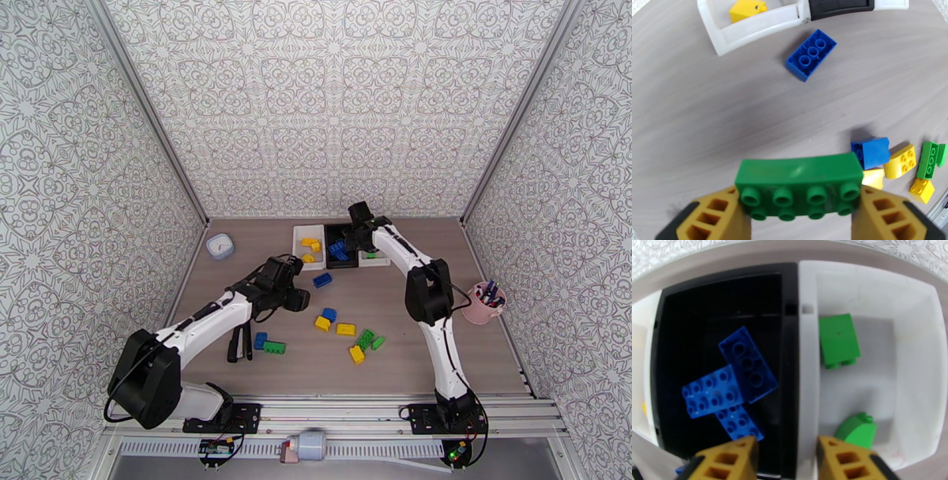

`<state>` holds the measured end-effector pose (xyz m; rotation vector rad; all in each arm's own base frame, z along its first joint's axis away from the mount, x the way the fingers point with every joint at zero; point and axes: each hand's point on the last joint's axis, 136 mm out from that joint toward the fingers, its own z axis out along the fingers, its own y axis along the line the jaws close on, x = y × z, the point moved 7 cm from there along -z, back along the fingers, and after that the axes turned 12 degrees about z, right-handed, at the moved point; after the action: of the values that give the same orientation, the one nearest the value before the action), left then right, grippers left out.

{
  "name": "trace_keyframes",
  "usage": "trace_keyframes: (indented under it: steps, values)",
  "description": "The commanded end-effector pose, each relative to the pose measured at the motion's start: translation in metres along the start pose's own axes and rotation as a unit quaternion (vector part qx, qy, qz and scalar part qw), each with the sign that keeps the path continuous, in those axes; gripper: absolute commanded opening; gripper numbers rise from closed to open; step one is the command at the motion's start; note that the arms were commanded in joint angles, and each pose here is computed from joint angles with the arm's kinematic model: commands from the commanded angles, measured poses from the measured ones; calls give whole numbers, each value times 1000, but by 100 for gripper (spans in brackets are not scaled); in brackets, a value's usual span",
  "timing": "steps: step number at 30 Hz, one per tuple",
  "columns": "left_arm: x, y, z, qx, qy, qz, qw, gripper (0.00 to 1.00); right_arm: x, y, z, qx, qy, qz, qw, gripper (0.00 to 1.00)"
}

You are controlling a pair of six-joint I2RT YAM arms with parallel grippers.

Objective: Sort the legos into containers by color

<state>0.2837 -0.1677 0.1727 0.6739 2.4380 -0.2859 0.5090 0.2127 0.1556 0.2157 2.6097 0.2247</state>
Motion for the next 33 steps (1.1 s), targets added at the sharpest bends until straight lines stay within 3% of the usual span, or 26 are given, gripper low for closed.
trace_keyframes:
  steps: [1, 6, 22, 33]
  values:
    - [-9, -5, -8, 8, -29, 15, 999, 62, 2, -2, -5, 3, 16, 7, 1000, 30]
    - [-7, -5, -8, 7, -32, 15, 999, 62, 10, -4, -16, -3, 16, 18, 1000, 22]
    - [-9, -14, -10, 24, -50, 26, 998, 63, 75, -9, -50, 4, 39, 69, 997, 22]
    - [-21, -21, -5, 37, -52, 41, 997, 63, 71, -7, -46, 6, 28, 70, 997, 22]
